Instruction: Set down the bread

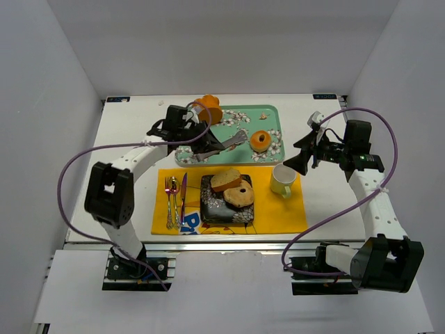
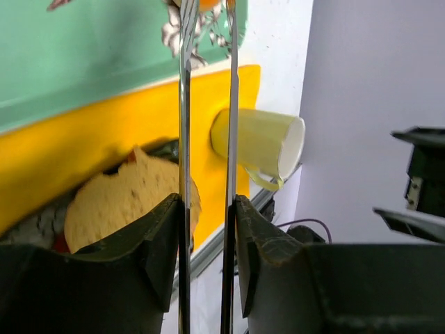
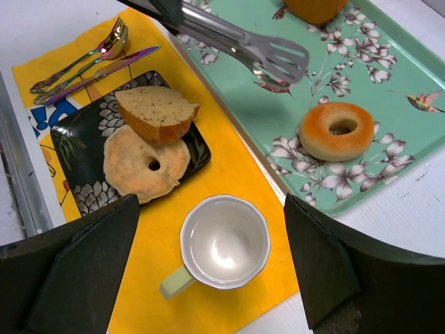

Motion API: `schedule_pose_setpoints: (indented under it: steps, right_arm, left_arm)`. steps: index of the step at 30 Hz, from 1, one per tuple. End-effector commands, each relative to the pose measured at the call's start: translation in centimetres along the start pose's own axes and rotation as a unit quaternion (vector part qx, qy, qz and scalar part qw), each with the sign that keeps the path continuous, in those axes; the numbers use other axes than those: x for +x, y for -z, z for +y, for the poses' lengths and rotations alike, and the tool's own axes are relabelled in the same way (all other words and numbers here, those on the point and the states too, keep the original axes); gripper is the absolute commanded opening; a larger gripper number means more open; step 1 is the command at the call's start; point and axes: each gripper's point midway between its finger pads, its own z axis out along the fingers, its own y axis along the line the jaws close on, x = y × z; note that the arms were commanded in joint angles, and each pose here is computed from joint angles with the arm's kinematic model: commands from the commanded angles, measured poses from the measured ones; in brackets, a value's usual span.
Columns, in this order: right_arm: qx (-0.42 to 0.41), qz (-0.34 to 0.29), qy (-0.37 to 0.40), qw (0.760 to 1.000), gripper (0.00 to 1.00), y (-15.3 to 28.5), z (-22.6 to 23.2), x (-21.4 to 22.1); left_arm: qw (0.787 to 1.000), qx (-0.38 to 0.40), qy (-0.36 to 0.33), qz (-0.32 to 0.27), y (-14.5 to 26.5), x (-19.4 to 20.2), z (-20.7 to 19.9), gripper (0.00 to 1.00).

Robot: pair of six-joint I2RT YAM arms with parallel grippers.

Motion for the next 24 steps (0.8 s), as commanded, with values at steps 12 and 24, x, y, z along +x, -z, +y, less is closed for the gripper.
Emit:
schedule_pose_setpoints:
  steps: [12, 24]
  right_arm:
    - [0.006, -0.008, 0.012, 1.0, 0.89, 0.3, 0.2, -0.3]
    - [0.009, -0.007, 0.012, 1.0, 0.89, 0.2, 0.0, -0.2]
  left_arm:
    - [0.999, 0.021, -0.008, 0.022, -5.3, -2.0, -0.9, 0.5]
    - [0.997, 0.01, -0.003, 0.072, -7.0, -0.2, 0.6, 0.5]
